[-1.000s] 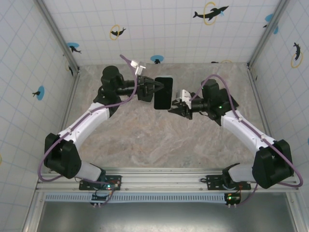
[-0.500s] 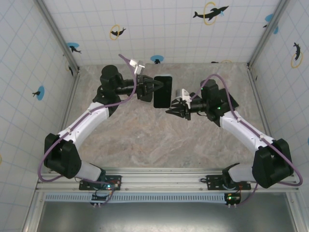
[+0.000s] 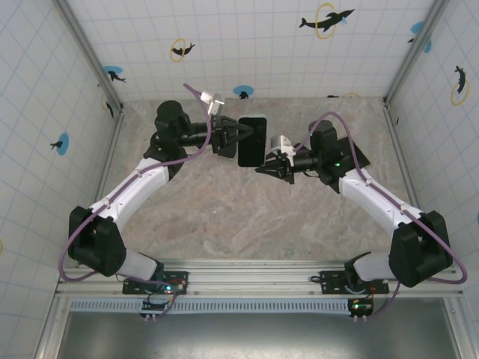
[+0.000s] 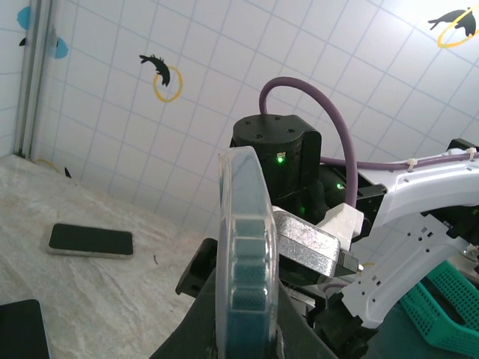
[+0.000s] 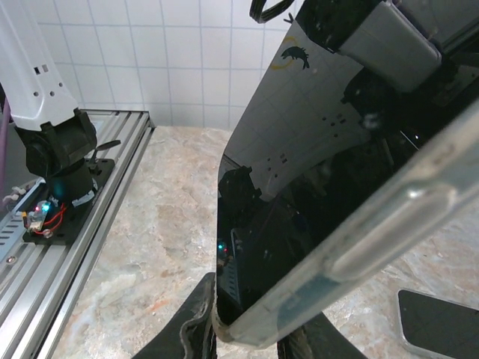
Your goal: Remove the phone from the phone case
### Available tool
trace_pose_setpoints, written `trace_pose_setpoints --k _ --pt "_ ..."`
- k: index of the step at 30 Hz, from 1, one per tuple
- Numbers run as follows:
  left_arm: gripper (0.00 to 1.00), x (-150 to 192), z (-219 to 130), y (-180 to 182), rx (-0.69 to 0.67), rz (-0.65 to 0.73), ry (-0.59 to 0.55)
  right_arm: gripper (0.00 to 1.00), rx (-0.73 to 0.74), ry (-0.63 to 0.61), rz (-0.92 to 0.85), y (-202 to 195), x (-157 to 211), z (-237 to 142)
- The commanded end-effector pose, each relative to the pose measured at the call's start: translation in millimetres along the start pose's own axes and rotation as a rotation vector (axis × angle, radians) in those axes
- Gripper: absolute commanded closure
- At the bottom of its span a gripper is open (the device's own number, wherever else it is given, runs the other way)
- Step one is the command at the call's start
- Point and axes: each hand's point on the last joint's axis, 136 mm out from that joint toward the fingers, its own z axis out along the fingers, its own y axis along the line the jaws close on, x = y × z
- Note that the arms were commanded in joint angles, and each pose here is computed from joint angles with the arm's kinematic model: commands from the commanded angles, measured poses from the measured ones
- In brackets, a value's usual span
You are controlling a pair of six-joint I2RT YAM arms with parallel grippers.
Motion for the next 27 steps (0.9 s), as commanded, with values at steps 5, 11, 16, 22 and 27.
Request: trace_pose_setpoints --k 5,11,16,22,27 --pt "1.00 -18.0 -3.3 -16.5 0.037 0.069 -0.031 0.79 -0.019 -0.021 -0.013 -3.7 -12.6 2.0" --pt "1.00 -16.0 -3.5 -17.8 0.041 0.054 -0.027 0.88 0.000 -0.010 -0.026 -8.1 -12.3 1.4" --pt "1.00 -9.0 -2.1 -19.4 0.050 0.033 -0.015 0.89 0.005 -0.035 -0.039 -11.4 -21.5 0.8" --pt "1.00 -5.7 0.6 -22.0 0.060 0.024 -0.008 0.87 0.002 -0.063 -0.046 -14.6 -28.7 1.2" --pt "1.00 -1.4 4.1 -24.8 0.073 0.003 0.001 0.89 0.035 -0.055 -0.051 -22.0 -27.6 1.3"
